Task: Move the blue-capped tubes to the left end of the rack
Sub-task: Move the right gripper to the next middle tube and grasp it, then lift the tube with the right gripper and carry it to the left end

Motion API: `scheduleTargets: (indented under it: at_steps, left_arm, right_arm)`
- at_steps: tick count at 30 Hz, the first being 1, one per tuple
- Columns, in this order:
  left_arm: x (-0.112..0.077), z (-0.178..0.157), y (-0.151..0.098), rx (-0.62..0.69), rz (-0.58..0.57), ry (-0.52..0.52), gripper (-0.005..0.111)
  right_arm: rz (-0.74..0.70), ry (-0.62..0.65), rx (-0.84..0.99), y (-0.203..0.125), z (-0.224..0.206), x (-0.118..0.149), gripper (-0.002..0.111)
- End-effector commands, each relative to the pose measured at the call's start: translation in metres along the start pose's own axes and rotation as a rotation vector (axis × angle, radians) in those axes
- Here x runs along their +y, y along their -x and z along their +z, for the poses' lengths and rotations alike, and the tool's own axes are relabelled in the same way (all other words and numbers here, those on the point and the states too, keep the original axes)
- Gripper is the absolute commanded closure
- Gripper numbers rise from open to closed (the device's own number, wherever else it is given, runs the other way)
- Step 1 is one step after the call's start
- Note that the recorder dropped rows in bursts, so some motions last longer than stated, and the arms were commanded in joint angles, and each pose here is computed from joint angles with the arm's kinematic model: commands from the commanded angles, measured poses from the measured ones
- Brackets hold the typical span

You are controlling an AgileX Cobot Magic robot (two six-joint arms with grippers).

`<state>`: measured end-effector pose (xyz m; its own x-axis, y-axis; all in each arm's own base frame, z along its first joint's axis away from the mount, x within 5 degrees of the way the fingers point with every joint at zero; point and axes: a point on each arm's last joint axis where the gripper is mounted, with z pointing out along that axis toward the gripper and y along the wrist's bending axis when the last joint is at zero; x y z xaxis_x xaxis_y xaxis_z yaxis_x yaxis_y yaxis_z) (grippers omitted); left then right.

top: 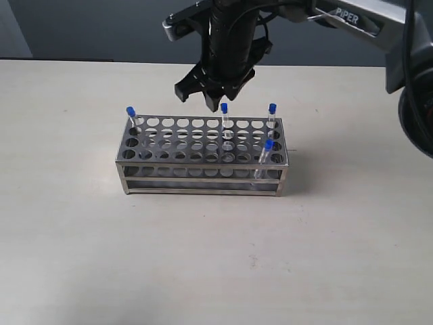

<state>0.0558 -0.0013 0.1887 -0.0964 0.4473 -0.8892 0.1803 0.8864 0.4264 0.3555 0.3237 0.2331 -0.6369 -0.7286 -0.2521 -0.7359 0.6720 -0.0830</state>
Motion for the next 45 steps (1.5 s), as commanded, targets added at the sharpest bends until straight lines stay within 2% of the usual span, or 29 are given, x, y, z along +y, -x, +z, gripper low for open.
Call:
scheduleTargets:
  at_steps: [1, 4, 5, 7, 12, 18, 24, 30, 35, 40, 45]
  left_arm:
    - [0.000, 0.000, 0.002, -0.010, -0.006, -0.004, 0.106]
    - [0.000, 0.000, 0.002, -0.010, -0.006, -0.004, 0.106]
    - [0.000, 0.000, 0.002, -0.010, -0.006, -0.004, 0.106]
    - [0.000, 0.000, 0.002, -0.010, -0.006, -0.004, 0.106]
    - [0.000, 0.000, 0.002, -0.010, -0.006, -0.004, 0.106]
    - [0.000, 0.000, 0.002, -0.010, -0.006, -0.004, 0.106]
    - [0.000, 0.000, 0.002, -0.007, -0.008, -0.004, 0.106]
    - [0.000, 0.000, 0.002, -0.007, -0.008, -0.004, 0.106]
    - [0.000, 0.000, 0.002, -0.007, -0.008, -0.004, 0.106]
    - [0.000, 0.000, 0.002, -0.007, -0.008, -0.004, 0.106]
    - [0.000, 0.000, 0.002, -0.007, -0.008, -0.004, 0.106]
  right_arm:
    - [0.003, -0.003, 0.041, -0.002, 0.020, -0.002, 0.068]
    - [0.003, -0.002, 0.053, -0.002, 0.025, -0.001, 0.078]
    - [0.001, -0.002, 0.054, -0.003, 0.026, -0.001, 0.094]
    - [-0.006, -0.015, 0.055, -0.003, 0.026, -0.002, 0.108]
    - [-0.019, -0.042, 0.019, -0.001, 0.007, -0.003, 0.108]
    - [-0.022, -0.048, -0.092, -0.001, -0.047, 0.000, 0.108]
    - [-0.114, -0.058, -0.160, -0.002, -0.080, 0.023, 0.108]
    - [-0.200, -0.023, -0.203, 0.001, -0.084, 0.054, 0.108]
    - [-0.286, 0.103, -0.301, 0.009, -0.084, 0.076, 0.108]
    - [-0.306, 0.162, -0.380, 0.017, -0.080, 0.084, 0.108]
    - [-0.311, 0.180, -0.346, 0.024, -0.064, 0.087, 0.108]
